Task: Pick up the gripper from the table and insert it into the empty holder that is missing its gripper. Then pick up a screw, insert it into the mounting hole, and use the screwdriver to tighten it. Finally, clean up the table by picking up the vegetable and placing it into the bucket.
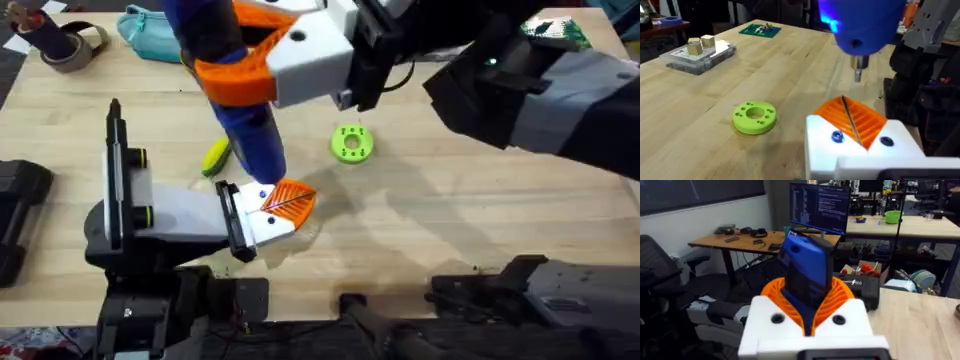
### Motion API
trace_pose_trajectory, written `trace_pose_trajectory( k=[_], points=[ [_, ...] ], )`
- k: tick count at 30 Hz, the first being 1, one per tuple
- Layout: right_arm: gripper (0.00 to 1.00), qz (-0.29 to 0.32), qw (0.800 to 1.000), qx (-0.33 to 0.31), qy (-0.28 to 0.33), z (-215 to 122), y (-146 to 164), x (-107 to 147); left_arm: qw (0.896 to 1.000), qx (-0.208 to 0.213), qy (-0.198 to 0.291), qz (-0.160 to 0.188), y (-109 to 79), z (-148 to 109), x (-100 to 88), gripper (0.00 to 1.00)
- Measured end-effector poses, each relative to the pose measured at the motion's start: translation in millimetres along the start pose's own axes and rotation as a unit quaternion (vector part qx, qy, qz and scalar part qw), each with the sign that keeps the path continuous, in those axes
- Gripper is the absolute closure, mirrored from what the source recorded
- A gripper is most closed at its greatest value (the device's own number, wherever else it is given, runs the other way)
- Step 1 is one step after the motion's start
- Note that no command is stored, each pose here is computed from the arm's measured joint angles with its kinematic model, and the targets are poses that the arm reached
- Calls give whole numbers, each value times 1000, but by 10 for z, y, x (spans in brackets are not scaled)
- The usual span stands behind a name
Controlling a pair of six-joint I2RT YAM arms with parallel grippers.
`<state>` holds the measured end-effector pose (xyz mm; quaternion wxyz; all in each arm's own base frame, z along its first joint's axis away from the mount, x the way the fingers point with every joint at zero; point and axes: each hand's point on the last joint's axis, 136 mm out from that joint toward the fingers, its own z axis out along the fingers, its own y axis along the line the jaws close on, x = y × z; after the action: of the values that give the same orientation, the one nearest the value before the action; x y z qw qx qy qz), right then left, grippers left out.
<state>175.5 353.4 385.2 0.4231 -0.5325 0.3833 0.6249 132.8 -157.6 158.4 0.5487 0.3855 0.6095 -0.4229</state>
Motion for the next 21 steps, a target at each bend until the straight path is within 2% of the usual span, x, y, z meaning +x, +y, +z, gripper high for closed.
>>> trace_pose_trajectory(
  k=[5, 9, 21],
  points=[
    [955, -8, 1000, -7, -4, 33, 46, -21, 1000, 0, 0, 0, 0, 0, 0, 987],
    [954, -45, 999, -18, -19, 22, 148, 4, 1000, 0, 0, 0, 0, 0, 0, 987],
    [953, -39, 999, -15, -18, 9, 148, 71, 1000, 0, 0, 0, 0, 0, 0, 987]
  ],
)
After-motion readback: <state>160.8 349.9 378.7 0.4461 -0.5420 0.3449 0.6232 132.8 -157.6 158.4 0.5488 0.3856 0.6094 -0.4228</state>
